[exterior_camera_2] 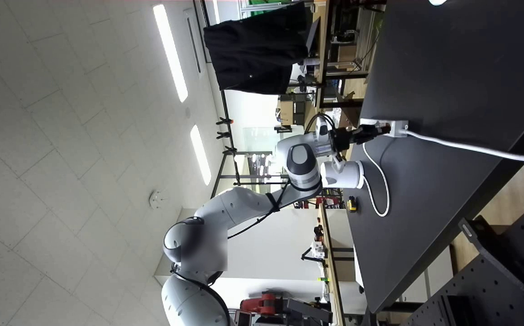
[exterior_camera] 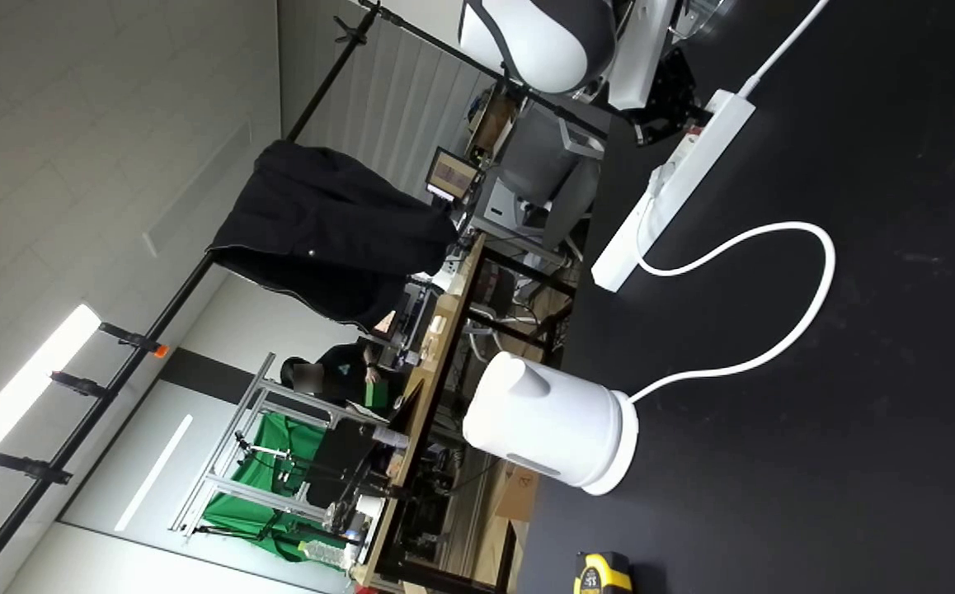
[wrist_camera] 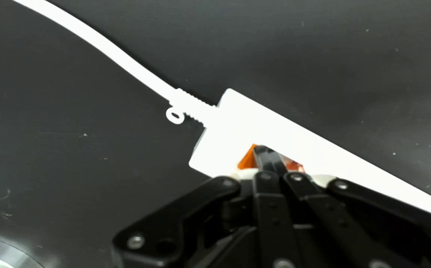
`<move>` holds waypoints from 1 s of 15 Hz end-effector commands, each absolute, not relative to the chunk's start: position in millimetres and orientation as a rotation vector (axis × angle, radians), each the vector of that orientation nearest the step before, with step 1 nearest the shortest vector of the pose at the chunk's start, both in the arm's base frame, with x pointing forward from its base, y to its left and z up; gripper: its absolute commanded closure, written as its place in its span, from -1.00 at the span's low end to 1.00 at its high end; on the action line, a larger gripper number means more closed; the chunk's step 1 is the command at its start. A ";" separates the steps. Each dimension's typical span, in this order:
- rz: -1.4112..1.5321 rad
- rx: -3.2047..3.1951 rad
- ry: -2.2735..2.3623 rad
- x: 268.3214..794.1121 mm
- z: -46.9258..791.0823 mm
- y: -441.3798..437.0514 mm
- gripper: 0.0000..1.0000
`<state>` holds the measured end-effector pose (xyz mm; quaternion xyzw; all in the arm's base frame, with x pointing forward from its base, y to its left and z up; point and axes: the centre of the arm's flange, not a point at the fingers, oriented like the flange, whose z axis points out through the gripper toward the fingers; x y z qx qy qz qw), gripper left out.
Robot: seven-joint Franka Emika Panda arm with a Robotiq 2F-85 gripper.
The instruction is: Turn on the extension cable
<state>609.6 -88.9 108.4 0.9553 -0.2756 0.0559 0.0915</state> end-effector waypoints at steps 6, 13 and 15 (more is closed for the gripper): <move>0.263 2.910 -0.984 611.5 209.9 -105.7 1.00; 0.121 2.894 -0.937 601.9 233.1 -110.3 -0.04; 0.082 2.891 -0.923 601.0 231.1 -110.1 -0.32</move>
